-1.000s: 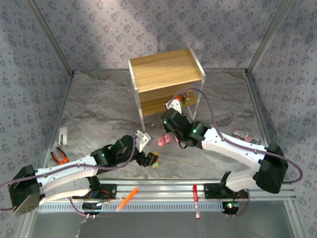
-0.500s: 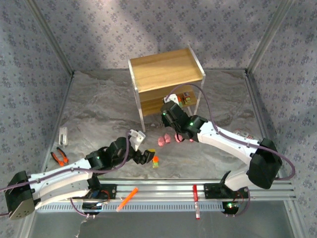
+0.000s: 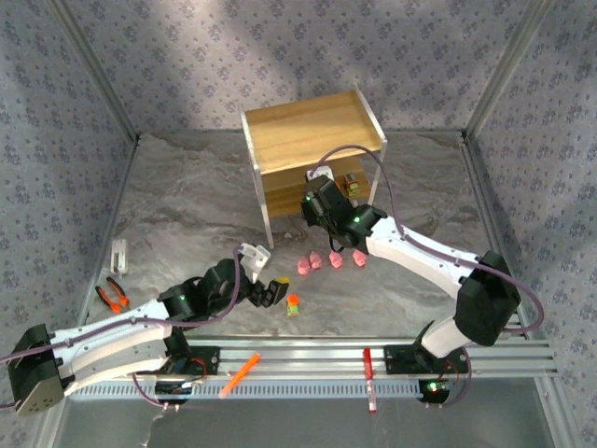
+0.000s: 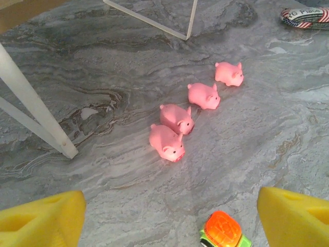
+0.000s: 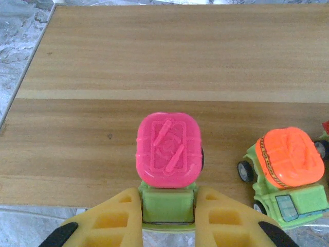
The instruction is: Place and organize the plastic toys onto the shelf
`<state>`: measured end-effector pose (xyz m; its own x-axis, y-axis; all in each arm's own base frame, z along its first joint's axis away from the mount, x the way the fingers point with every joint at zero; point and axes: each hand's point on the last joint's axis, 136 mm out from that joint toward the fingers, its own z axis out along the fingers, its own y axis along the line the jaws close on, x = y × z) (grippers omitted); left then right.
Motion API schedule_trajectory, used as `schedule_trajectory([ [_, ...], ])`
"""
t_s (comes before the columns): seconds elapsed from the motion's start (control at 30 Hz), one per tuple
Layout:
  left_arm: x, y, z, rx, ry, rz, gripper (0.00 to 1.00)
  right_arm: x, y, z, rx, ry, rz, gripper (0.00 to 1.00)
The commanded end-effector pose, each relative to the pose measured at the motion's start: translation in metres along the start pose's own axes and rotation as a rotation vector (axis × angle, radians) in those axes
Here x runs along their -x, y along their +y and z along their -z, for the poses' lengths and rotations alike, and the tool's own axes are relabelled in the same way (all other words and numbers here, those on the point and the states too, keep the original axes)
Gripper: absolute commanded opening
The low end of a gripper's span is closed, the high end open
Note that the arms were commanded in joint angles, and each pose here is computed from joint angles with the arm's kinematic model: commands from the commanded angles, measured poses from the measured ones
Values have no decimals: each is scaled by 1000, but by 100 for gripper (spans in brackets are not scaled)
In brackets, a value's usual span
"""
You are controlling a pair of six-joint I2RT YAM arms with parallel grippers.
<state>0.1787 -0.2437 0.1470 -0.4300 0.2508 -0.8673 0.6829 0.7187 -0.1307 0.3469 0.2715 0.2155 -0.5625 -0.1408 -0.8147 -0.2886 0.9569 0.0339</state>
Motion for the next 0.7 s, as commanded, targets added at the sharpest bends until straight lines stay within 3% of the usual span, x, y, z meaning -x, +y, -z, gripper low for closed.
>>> schedule_trajectory([
  [0.0,1,3,2,14,-9,1,86,14,4,-2,12,-23,11,20],
  [0.67,-1,3,-1,13,0,9,86,2,-6,-14,-24,13,5,21],
])
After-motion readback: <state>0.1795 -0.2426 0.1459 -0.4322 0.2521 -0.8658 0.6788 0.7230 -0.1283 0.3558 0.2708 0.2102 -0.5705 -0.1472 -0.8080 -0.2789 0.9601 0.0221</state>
